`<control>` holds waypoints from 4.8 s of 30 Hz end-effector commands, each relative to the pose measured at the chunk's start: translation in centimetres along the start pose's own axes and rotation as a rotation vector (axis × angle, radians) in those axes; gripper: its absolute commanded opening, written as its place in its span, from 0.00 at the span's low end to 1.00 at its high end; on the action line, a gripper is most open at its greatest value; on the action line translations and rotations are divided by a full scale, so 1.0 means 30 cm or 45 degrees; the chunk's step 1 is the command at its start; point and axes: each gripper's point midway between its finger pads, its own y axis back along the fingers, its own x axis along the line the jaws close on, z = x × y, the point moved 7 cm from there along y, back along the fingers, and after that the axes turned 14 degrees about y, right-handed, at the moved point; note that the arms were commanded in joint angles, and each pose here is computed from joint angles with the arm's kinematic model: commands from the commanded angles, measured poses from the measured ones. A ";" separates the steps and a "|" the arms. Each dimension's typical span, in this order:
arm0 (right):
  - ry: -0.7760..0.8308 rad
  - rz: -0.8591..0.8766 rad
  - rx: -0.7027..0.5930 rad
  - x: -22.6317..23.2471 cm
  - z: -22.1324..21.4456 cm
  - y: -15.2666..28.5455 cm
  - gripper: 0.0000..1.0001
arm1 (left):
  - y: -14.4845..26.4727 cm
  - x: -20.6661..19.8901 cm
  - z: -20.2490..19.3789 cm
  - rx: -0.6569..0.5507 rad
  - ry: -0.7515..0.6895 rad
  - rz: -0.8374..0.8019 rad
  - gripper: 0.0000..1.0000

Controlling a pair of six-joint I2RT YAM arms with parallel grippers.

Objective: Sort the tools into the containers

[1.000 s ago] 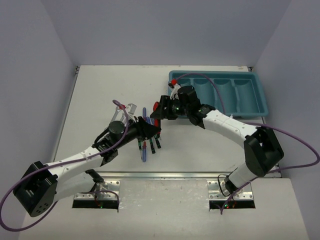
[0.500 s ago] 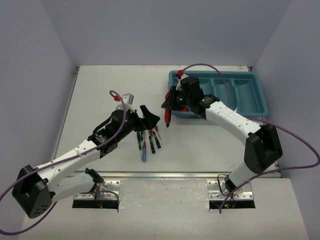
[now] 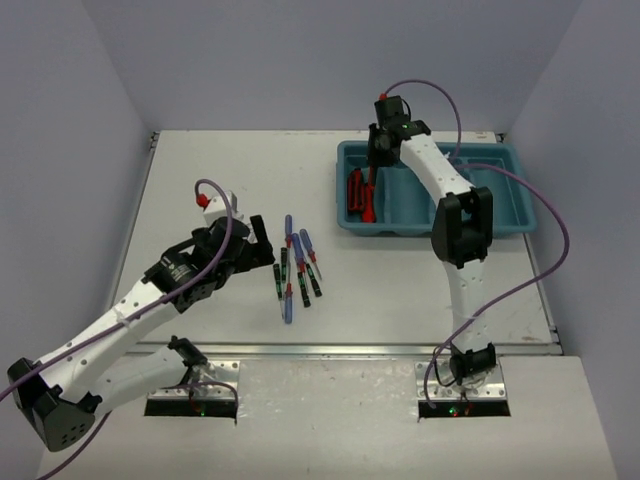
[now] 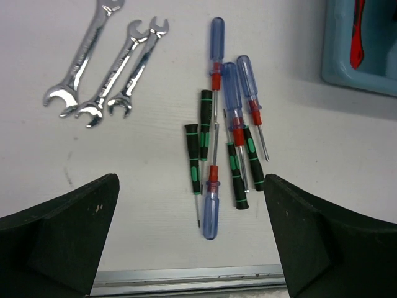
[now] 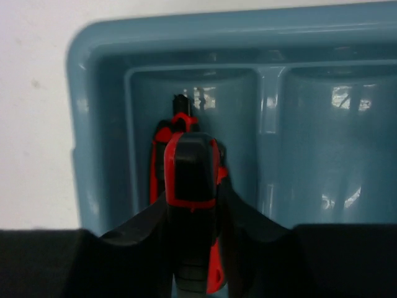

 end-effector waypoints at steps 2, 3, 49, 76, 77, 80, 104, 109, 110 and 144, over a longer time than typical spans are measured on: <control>0.067 -0.044 0.044 -0.002 0.013 0.090 0.67 | 0.112 0.033 0.126 -0.196 -0.082 0.067 1.00; 0.061 -0.038 0.032 0.000 0.016 0.122 0.68 | 0.113 0.038 0.131 -0.207 -0.109 0.076 1.00; 0.595 0.207 0.299 0.621 -0.505 0.067 0.16 | 0.032 0.058 0.069 -0.211 -0.144 -0.023 1.00; 0.146 0.001 0.065 -0.110 0.020 0.229 0.10 | 0.000 0.074 0.075 -0.208 -0.146 0.081 1.00; 0.139 -0.013 0.073 -0.136 0.016 0.217 0.10 | -0.006 0.076 0.076 -0.205 -0.145 0.090 1.00; 0.136 -0.036 0.132 -0.196 -0.019 0.162 0.22 | -0.012 0.076 0.076 -0.197 -0.148 0.088 1.00; 0.450 0.257 -0.073 0.507 -0.333 0.466 0.55 | 0.010 0.092 0.088 -0.247 -0.104 0.092 1.00; 0.501 0.270 -0.024 0.654 -0.406 0.384 0.45 | 0.017 0.097 0.091 -0.259 -0.092 0.092 1.00; 0.509 0.269 0.003 0.681 -0.425 0.346 0.43 | 0.019 0.096 0.092 -0.261 -0.088 0.086 1.00; 0.485 0.215 0.212 0.762 -0.517 0.099 0.17 | 0.032 0.085 0.089 -0.251 -0.090 0.017 1.00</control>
